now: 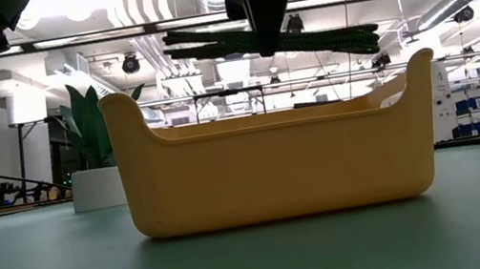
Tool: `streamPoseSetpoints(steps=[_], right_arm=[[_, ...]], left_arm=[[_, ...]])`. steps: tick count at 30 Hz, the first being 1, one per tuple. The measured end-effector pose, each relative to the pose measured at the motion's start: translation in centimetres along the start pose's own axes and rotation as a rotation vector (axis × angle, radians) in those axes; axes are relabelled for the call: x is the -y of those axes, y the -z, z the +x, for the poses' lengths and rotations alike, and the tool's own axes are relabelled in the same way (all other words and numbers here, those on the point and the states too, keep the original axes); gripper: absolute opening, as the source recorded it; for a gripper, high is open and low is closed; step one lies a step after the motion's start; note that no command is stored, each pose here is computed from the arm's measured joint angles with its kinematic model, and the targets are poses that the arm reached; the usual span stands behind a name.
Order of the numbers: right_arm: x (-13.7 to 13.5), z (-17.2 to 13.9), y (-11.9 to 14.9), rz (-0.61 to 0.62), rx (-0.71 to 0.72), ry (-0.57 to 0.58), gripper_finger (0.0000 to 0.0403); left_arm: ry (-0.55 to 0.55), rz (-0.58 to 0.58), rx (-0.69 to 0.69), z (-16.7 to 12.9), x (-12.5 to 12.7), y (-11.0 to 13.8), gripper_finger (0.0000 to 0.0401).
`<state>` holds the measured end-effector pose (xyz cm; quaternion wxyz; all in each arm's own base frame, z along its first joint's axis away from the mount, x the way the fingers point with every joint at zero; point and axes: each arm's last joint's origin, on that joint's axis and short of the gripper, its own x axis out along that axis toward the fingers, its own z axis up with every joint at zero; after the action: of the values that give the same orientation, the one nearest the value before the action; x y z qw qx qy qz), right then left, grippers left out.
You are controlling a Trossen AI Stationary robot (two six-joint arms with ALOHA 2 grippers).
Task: Pick and place USB-C Cables
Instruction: Put the green charger cable into the yellow bin
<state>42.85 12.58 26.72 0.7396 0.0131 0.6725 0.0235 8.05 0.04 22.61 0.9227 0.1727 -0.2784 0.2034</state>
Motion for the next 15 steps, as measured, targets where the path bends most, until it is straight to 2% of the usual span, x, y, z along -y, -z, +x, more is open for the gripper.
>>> streamPoseSetpoints(steps=[15], right_arm=[[0.25,-0.01,-0.14,-0.02,0.02,0.05,0.0027]], left_arm=[[0.0,0.0,0.0,0.0,0.0,-0.01,0.0]])
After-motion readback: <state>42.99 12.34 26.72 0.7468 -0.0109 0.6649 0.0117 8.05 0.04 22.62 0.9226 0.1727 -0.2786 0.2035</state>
